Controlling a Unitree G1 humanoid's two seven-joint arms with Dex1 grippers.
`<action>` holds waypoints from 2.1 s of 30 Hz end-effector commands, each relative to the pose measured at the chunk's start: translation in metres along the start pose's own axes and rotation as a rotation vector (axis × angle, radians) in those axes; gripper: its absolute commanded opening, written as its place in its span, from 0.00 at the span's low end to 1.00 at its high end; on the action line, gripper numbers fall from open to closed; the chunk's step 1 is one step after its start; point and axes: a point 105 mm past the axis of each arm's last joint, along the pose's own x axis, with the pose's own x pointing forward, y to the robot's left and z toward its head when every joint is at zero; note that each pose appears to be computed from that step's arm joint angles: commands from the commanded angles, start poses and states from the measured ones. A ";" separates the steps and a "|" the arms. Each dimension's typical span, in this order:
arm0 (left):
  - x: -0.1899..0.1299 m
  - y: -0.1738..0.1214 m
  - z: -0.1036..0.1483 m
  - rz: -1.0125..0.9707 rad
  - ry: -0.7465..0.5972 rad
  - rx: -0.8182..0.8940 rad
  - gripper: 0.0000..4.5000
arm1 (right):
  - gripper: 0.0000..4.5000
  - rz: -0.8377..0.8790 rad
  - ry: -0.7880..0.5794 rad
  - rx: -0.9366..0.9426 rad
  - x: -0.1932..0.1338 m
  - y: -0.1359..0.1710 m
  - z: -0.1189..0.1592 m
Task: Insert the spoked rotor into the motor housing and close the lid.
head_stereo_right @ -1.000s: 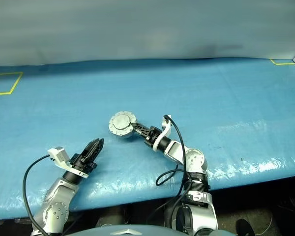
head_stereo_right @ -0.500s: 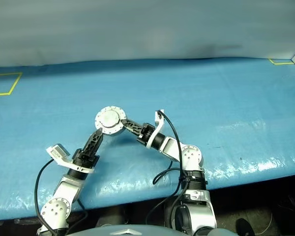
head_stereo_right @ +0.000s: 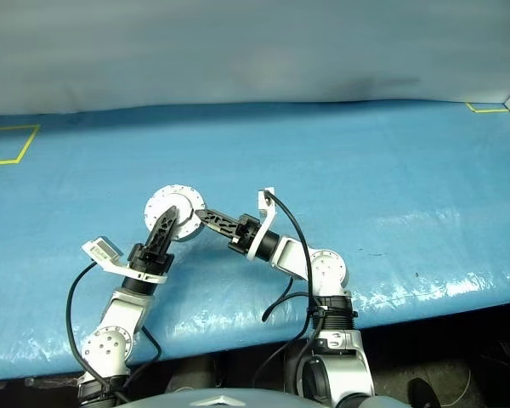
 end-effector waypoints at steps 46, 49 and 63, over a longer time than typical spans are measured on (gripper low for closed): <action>-0.008 -0.003 0.001 0.029 -0.116 -0.293 0.58 | 0.63 0.025 -0.055 -0.113 0.011 0.008 0.003; -0.010 0.006 0.007 0.091 -0.173 -0.273 0.58 | 0.69 -0.021 -0.123 -0.182 0.011 0.003 0.013; -0.054 0.088 0.110 0.745 -0.725 0.095 0.58 | 0.69 -0.148 -0.270 -0.328 0.005 -0.013 0.035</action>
